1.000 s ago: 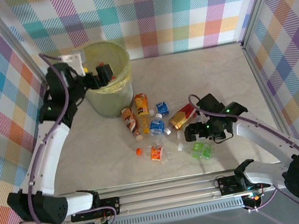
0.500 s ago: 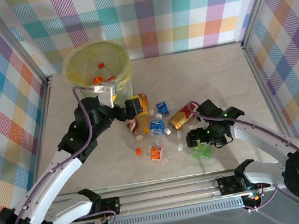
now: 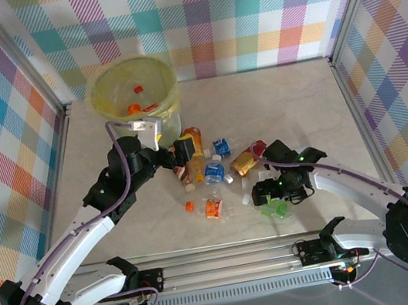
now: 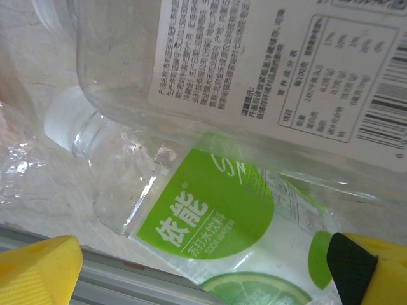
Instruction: Put the plastic bottles in the bin
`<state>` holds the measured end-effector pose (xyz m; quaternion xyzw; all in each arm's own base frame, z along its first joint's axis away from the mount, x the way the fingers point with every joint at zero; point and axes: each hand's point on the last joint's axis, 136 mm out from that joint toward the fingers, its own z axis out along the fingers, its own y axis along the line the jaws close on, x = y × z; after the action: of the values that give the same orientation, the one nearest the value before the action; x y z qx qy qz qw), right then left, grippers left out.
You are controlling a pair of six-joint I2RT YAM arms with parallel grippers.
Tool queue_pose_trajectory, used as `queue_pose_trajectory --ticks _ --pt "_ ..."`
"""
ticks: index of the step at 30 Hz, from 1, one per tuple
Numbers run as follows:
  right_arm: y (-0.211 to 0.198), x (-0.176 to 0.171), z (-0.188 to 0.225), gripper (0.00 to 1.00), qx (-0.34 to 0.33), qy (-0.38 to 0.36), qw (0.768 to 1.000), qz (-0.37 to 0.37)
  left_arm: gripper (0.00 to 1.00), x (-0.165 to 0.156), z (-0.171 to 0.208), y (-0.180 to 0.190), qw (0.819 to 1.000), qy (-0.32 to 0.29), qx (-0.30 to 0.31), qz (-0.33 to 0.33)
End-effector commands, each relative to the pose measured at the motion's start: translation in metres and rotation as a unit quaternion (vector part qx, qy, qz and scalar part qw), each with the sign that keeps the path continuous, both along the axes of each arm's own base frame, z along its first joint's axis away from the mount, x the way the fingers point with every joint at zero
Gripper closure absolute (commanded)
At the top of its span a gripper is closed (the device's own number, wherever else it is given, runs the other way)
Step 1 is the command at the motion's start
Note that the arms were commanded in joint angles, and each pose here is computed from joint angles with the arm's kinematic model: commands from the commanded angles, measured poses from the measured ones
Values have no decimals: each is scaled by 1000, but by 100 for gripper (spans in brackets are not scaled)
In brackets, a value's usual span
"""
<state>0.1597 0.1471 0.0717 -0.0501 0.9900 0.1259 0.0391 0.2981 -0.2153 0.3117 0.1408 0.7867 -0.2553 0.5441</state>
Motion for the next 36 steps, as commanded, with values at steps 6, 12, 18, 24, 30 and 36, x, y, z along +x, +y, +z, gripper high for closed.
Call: queue_pose_trajectory --ticks 6,12,18,24,30,36 --pt "6 -8 -3 0 -51 25 998 26 0 3 12 -3 1000 -17 -15 7" --pt "10 -8 -11 0 -80 34 995 55 0 5 12 -1 1000 -18 -12 14" --pt "8 -6 -22 1 -101 42 992 70 0 5 15 3 999 -24 -12 23" --pt "13 -4 -28 7 -100 46 990 86 0 7 16 4 999 -27 -12 30" --pt "17 -1 -30 14 -97 43 989 100 0 9 16 3 999 -25 -13 32" --pt "21 3 -28 30 -92 35 989 108 0 9 18 4 999 -28 -14 35"
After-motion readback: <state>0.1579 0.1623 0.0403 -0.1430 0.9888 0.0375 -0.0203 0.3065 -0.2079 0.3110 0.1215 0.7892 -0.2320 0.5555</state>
